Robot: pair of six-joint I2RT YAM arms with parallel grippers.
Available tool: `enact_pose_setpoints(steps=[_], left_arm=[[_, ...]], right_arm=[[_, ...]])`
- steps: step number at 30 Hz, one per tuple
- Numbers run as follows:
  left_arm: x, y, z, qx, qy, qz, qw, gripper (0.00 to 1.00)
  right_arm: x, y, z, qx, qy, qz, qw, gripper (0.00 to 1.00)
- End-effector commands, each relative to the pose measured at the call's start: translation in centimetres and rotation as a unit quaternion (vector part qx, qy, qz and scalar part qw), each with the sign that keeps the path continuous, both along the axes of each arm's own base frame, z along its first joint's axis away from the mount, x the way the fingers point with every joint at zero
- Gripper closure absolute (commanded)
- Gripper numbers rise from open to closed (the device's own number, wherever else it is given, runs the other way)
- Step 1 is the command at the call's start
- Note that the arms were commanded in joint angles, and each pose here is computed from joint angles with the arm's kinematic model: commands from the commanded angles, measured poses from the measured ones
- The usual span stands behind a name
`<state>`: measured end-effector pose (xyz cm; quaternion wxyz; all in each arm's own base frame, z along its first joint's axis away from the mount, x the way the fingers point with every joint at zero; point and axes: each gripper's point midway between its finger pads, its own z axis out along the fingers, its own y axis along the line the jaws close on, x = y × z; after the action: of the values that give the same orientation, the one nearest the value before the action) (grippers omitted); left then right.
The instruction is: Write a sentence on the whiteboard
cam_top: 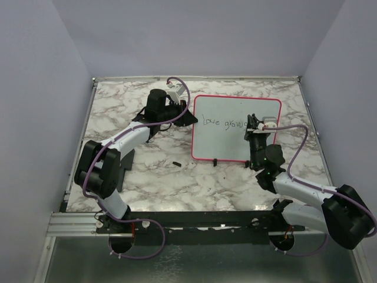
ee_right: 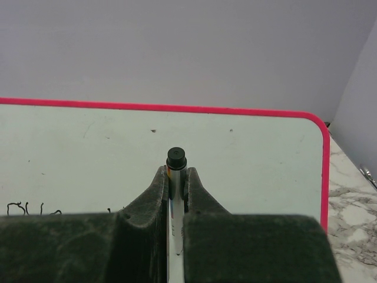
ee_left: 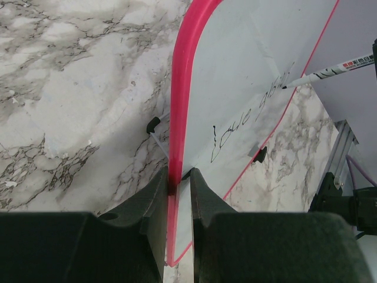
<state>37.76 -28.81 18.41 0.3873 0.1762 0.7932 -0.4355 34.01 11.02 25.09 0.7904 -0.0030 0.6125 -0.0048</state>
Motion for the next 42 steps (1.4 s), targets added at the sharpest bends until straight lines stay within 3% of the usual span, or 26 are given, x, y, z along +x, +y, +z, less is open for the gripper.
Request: enact_pose_setpoints(steps=[1,11,19,42], left_arm=[[0.0,0.2,2.2,-0.011,-0.027,0.006,1.0,0.96],[0.3,0.4,1.9,-0.007,-0.023,0.013,1.0,0.96],[0.2,0.4,1.7,-0.006,-0.021,0.013,1.0,0.96],[0.1,0.5,1.6,-0.003,-0.022,0.011,1.0,0.96]], right_arm=[[0.0,0.1,-0.7,-0.001,0.014,0.005,1.0,0.99],[-2.1,-0.9,2.4,0.038,-0.01,0.02,0.999,0.99],[-2.5,-3.4,3.1,0.05,-0.024,-0.04,0.998,0.99],[-0.3,-4.8,1.8,0.045,-0.017,-0.053,0.997,0.99]])
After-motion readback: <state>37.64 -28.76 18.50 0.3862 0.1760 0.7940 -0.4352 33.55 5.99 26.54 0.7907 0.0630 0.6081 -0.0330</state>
